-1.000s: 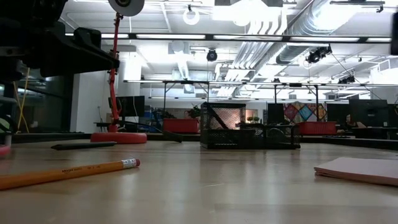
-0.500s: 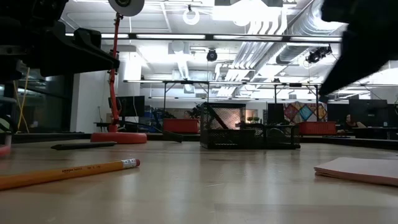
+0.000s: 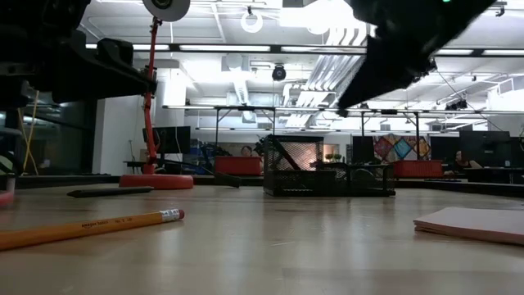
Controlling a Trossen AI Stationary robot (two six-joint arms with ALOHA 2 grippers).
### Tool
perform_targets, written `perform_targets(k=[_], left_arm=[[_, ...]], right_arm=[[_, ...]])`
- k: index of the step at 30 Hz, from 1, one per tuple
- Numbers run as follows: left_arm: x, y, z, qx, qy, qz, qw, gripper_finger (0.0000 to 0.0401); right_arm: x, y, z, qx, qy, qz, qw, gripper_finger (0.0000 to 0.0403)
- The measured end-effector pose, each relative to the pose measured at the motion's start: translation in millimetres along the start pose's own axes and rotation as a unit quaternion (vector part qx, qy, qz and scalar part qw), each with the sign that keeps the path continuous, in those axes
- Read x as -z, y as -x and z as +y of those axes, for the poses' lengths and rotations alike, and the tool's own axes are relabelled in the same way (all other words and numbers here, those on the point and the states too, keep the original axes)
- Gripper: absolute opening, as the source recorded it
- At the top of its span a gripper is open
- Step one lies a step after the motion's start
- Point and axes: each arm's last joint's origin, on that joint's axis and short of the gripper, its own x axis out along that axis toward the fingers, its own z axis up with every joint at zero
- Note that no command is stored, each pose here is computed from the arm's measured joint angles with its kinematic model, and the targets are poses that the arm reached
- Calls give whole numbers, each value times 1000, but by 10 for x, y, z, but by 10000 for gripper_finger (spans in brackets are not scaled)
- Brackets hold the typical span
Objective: Pick and place office supplies into organizer
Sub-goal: Put the blue binder clip into the desk organizer
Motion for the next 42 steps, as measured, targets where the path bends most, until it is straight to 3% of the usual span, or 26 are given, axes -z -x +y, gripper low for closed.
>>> perform_targets(k=[10,16,22,32,42], left_arm=[[4,0,-1,0,1,2,1000,79],[6,0,-2,1,2,3,1000,78],[6,0,-1,0,3,3,1000,78],[6,1,3,-7,4,4,1000,79],[5,0,3,-7,3,4,1000,79]], right_arm=[[-74,-110,-100,-42,-4,-17,999,0],[235,-70,-286,-56,-33,-33,997,0],[414,59,-562,-83,-94,-117,985,0],[442,-141,-847,-30,-97,-112,988,0],[297,-465,-1028,-38,-104,-107,988,0]])
